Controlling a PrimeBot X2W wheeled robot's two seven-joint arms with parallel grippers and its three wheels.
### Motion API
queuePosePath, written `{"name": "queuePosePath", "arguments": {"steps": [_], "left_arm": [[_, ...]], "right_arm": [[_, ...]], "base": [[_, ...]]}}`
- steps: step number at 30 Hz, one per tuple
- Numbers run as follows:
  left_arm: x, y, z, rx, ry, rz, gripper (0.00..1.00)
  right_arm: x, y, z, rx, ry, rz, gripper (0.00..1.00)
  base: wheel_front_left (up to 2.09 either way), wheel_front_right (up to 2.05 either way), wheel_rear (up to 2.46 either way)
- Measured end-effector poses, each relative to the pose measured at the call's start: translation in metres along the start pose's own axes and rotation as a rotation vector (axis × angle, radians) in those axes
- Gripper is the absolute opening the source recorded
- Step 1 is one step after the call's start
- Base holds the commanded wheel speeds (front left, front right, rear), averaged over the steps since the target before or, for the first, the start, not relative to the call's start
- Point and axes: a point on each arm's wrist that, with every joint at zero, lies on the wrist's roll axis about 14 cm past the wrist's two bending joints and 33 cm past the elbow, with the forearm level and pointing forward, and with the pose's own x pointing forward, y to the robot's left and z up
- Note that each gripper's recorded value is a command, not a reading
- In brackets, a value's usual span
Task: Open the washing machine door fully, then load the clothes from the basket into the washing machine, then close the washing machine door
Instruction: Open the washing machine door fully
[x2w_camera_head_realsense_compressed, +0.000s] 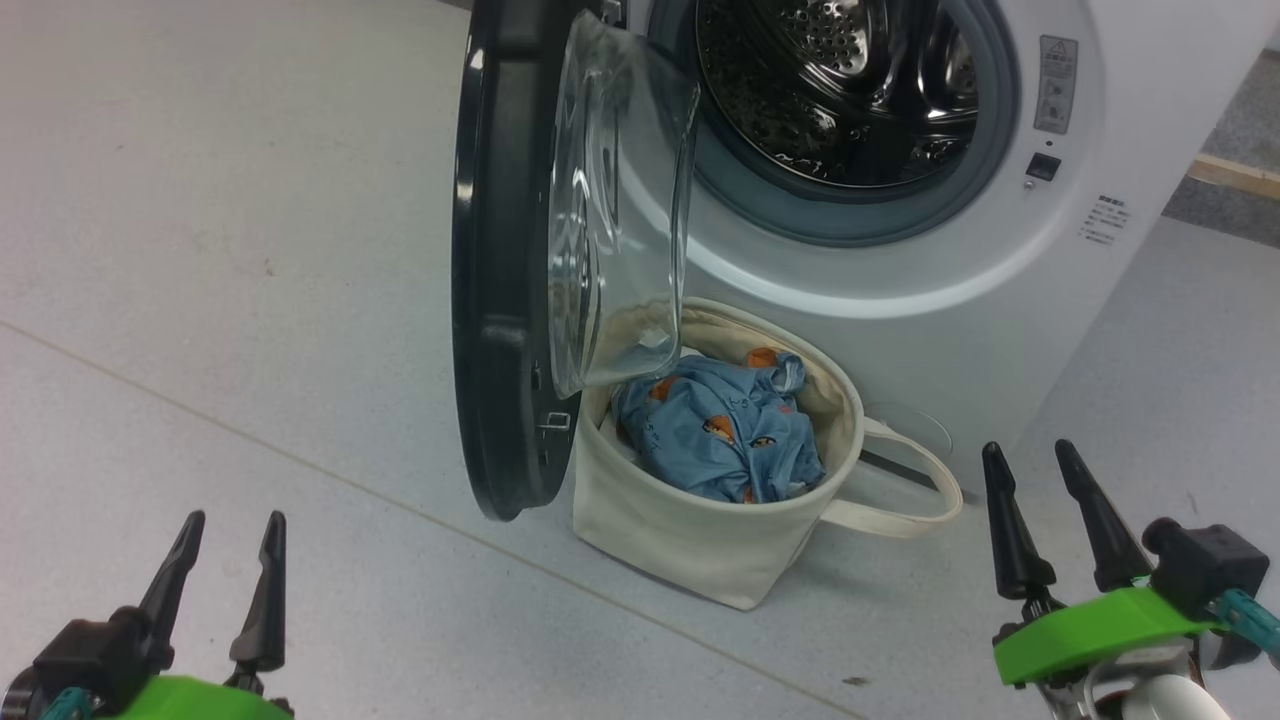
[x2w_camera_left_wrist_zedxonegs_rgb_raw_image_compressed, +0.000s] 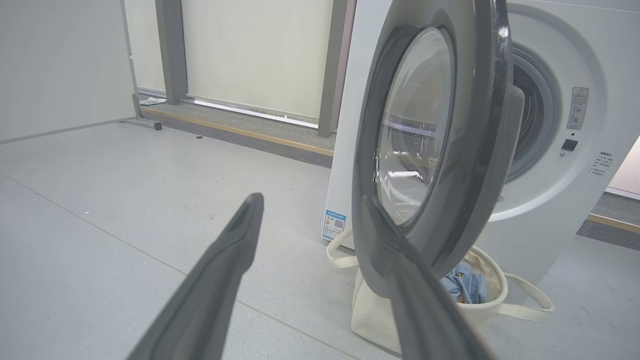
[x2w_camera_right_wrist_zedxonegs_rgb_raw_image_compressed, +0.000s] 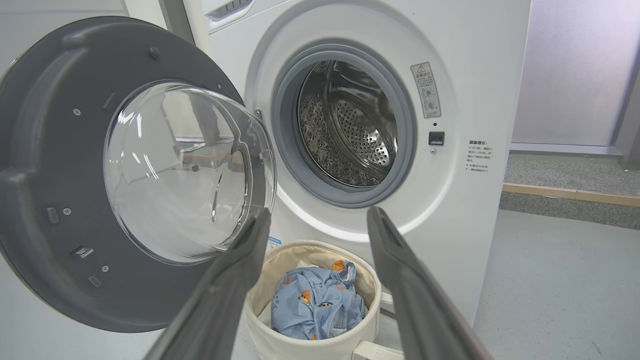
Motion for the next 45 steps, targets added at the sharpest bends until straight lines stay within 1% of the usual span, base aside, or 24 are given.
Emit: {"name": "queuePosePath", "arguments": {"steps": [7, 14, 17, 18, 19, 20, 21, 23, 25, 26, 30, 33, 35, 37, 39, 43, 45], "left_arm": [[0.003, 0.0, 0.0, 0.0, 0.001, 0.002, 1.0], [0.005, -0.003, -0.002, 0.001, 0.008, -0.004, 1.0], [0.006, -0.007, -0.004, 0.002, 0.012, -0.017, 1.0], [0.006, -0.01, -0.004, 0.004, 0.014, -0.026, 0.99], [0.007, -0.013, -0.004, 0.003, 0.012, -0.034, 0.04], [0.008, -0.016, -0.003, 0.0, 0.007, -0.041, 0.04], [0.009, -0.02, 0.0, 0.006, -0.001, -0.053, 0.0], [0.013, -0.032, 0.011, 0.023, -0.037, -0.088, 0.0], [0.02, -0.051, 0.032, 0.027, -0.106, -0.135, 0.0], [0.02, -0.051, 0.032, 0.027, -0.106, -0.135, 0.0], [0.033, -0.105, 0.089, -0.005, -0.283, -0.254, 0.0], [0.033, -0.142, 0.111, -0.027, -0.344, -0.343, 0.0], [0.033, -0.163, 0.116, -0.039, -0.353, -0.398, 0.0], [0.035, -0.18, 0.115, -0.056, -0.337, -0.437, 0.0], [0.042, -0.19, 0.102, -0.07, -0.28, -0.447, 0.0], [0.06, -0.185, 0.055, -0.077, -0.093, -0.377, 0.0], [0.067, -0.183, 0.042, -0.083, -0.041, -0.349, 0.0]], "right_arm": [[-0.003, -0.004, 0.002, -0.012, -0.011, -0.019, 1.0], [-0.005, -0.009, -0.005, -0.006, 0.009, -0.033, 1.0], [-0.006, -0.01, -0.006, -0.005, 0.013, -0.037, 1.0], [-0.006, -0.011, -0.007, -0.005, 0.014, -0.04, 1.0], [-0.007, -0.011, -0.007, -0.004, 0.015, -0.042, 1.0], [-0.008, -0.011, -0.008, -0.003, 0.017, -0.044, 1.0], [-0.008, -0.011, -0.009, -0.003, 0.021, -0.046, 1.0], [-0.01, -0.012, -0.009, -0.003, 0.023, -0.05, 1.0], [-0.011, -0.013, -0.008, -0.002, 0.02, -0.055, 1.0], [-0.011, -0.013, -0.008, -0.002, 0.02, -0.055, 1.0], [-0.012, -0.014, -0.008, 0.004, 0.02, -0.062, 1.0], [-0.015, -0.014, -0.011, 0.012, 0.027, -0.067, 1.0], [-0.016, -0.015, -0.011, 0.019, 0.026, -0.072, 1.0], [-0.018, -0.016, -0.012, 0.021, 0.029, -0.079, 1.0], [-0.021, -0.018, -0.014, 0.023, 0.033, -0.088, 1.0], [-0.027, -0.026, -0.013, 0.03, 0.03, -0.117, 1.0], [-0.029, -0.03, -0.012, 0.029, 0.029, -0.131, 1.0]], "base": [[0.0, 0.0, 0.0], [0.0, 0.0, 0.0], [0.0, 0.0, 0.0], [0.0, 0.0, 0.0], [0.0, 0.0, 0.0], [0.0, 0.0, 0.0], [0.0, 0.0, 0.0], [0.0, 0.0, 0.0], [0.0, 0.0, 0.0], [0.0, 0.0, 0.0], [0.0, 0.0, 0.0], [0.0, 0.0, 0.0], [0.0, 0.0, 0.0], [0.0, 0.0, 0.0], [0.0, 0.0, 0.0], [0.0, 0.0, 0.0], [0.0, 0.0, 0.0]]}}
